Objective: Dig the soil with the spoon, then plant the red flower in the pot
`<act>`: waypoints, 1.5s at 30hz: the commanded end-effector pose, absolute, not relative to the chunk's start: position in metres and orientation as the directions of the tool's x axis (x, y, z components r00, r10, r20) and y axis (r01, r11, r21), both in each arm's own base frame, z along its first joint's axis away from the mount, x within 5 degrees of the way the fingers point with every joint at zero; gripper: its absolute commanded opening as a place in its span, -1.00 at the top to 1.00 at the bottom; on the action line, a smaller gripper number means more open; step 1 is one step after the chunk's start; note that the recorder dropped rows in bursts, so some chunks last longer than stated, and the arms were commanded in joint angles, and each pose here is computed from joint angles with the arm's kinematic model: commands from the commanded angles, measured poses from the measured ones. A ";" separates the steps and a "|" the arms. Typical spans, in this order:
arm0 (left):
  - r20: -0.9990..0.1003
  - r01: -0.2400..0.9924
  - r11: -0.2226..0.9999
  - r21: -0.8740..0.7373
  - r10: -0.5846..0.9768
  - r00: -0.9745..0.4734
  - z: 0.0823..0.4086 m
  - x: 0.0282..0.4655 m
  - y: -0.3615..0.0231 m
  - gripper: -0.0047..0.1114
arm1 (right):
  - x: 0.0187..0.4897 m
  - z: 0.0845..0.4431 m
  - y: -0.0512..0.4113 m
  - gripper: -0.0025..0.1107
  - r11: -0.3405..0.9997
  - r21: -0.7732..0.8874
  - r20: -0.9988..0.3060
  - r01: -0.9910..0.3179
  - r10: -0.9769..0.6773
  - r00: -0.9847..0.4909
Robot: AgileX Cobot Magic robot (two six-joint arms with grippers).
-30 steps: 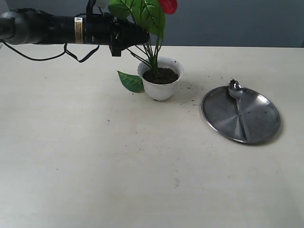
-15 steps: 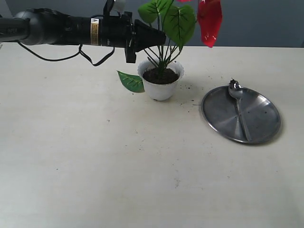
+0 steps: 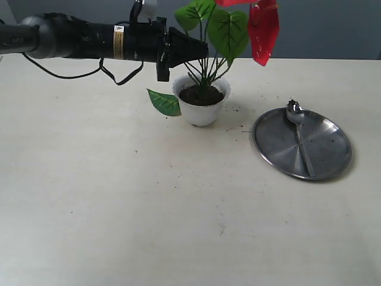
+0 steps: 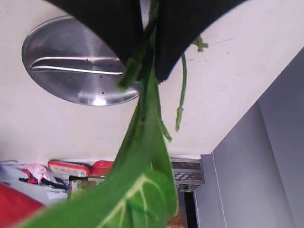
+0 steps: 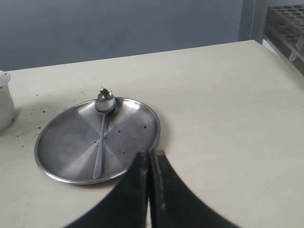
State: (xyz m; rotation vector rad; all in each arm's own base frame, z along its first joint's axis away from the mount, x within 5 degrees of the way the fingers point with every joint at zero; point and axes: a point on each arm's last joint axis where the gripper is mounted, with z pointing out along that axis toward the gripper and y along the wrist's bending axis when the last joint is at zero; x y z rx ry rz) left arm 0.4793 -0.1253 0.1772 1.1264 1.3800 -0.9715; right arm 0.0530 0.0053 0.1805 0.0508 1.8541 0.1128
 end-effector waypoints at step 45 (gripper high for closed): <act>-0.990 0.941 0.334 -0.059 0.098 -0.097 0.150 0.492 -0.086 0.54 | 0.053 0.181 0.005 0.96 0.994 0.104 -0.958 -0.020 0.095 -0.270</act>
